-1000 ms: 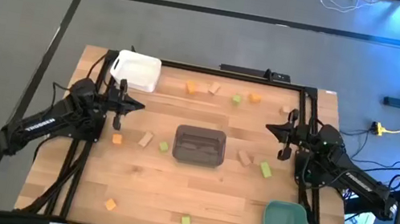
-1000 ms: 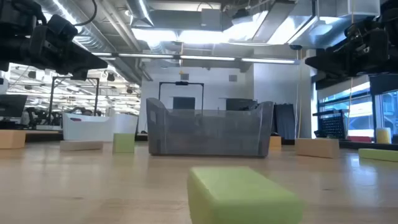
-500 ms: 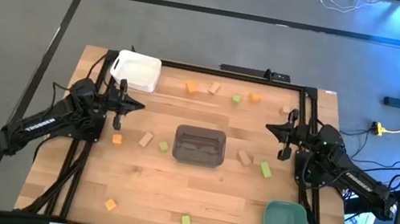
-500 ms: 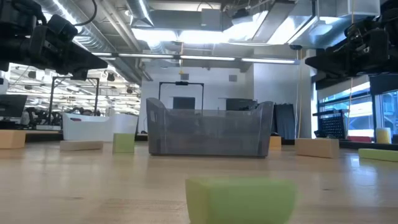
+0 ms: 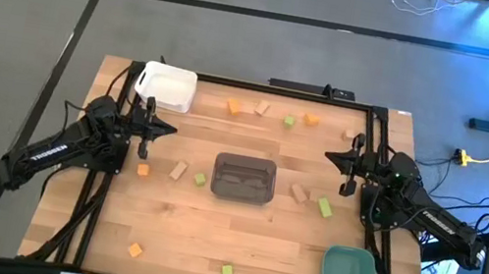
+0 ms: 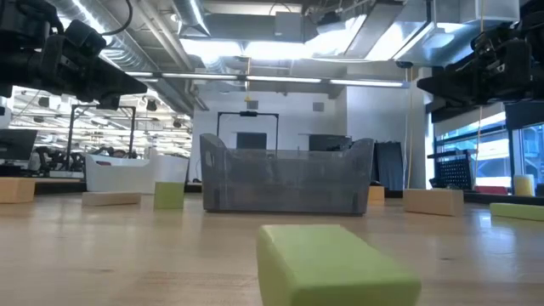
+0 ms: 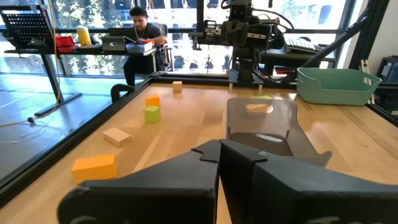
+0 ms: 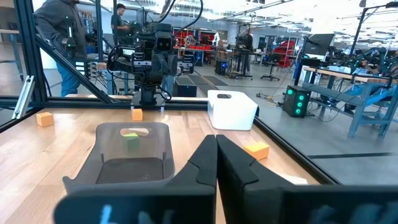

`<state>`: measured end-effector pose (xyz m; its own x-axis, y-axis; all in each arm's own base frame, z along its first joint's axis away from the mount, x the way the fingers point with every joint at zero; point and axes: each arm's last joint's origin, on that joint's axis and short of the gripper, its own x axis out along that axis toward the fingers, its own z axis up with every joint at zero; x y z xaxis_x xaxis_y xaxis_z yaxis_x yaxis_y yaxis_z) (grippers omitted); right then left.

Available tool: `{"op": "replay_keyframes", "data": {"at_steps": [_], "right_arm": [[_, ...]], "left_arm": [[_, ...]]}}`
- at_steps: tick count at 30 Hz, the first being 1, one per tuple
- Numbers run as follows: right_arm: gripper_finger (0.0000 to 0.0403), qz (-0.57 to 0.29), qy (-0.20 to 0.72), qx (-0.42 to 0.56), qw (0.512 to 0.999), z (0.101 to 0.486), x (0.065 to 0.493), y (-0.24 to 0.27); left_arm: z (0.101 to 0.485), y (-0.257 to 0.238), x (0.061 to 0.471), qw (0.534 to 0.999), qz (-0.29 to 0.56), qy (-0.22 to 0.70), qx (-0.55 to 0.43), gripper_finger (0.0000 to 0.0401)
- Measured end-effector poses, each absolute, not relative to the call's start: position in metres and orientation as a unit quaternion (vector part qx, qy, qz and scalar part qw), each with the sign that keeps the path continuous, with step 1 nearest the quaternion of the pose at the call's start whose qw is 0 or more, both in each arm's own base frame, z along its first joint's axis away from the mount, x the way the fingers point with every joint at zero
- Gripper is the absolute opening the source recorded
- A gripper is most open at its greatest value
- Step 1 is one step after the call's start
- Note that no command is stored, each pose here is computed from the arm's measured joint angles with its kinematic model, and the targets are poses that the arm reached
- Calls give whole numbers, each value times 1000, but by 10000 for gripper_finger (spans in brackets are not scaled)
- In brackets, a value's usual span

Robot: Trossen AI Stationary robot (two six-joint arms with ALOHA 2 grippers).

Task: Sort & place blocks by color

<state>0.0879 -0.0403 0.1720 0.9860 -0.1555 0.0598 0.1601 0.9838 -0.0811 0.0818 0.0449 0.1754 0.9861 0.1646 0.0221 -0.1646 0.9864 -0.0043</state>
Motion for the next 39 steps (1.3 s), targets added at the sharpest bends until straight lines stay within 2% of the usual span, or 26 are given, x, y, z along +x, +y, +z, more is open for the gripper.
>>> {"op": "replay_keyframes", "data": {"at_steps": [32,39], "right_arm": [[1,-79,-27,-43,996,172,88,-40],[0,-79,-27,-43,996,172,88,-40]], "left_arm": [[175,45,82,997,83,-11,-1,0],[179,44,81,995,77,-26,-56,0]]}}
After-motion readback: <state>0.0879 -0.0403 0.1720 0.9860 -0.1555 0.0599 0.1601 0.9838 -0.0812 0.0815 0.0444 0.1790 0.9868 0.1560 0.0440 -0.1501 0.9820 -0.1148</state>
